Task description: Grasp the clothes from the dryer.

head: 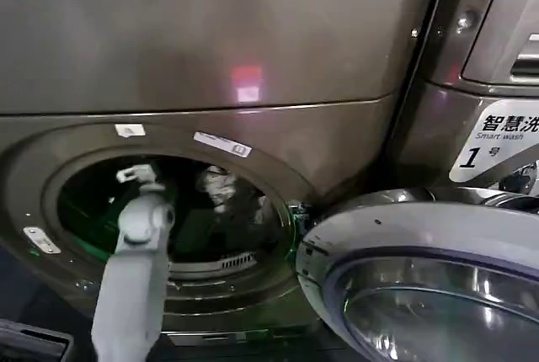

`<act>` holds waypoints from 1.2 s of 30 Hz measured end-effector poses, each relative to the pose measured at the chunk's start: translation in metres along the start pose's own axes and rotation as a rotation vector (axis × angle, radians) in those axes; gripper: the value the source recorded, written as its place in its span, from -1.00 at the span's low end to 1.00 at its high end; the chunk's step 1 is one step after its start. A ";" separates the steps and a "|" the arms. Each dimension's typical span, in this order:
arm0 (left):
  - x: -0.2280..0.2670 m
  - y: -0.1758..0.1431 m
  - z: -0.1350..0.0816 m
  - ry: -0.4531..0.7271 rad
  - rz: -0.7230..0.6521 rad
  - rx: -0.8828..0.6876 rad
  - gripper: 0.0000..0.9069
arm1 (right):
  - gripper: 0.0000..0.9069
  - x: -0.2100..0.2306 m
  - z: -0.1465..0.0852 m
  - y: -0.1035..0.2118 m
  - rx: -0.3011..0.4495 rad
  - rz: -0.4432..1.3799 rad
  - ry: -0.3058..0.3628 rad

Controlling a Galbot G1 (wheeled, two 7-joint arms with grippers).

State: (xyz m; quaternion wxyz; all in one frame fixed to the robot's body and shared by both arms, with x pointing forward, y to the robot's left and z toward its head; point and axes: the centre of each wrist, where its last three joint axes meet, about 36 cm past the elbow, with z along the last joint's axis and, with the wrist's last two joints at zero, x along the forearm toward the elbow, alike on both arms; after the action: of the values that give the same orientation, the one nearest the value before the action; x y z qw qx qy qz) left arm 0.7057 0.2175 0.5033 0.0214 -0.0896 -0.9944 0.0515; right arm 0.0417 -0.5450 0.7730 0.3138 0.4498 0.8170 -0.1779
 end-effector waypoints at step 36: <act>-0.067 -0.004 0.034 0.806 0.622 -1.283 1.00 | 1.00 0.013 0.009 0.002 0.014 -0.007 0.018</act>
State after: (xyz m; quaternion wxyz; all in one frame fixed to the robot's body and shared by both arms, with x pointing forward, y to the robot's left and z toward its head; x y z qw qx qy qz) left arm 0.7690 0.1985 0.4681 0.3063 -0.3677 -0.6764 -0.5599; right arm 0.0416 -0.5406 0.7580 0.3029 0.4507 0.8201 -0.1807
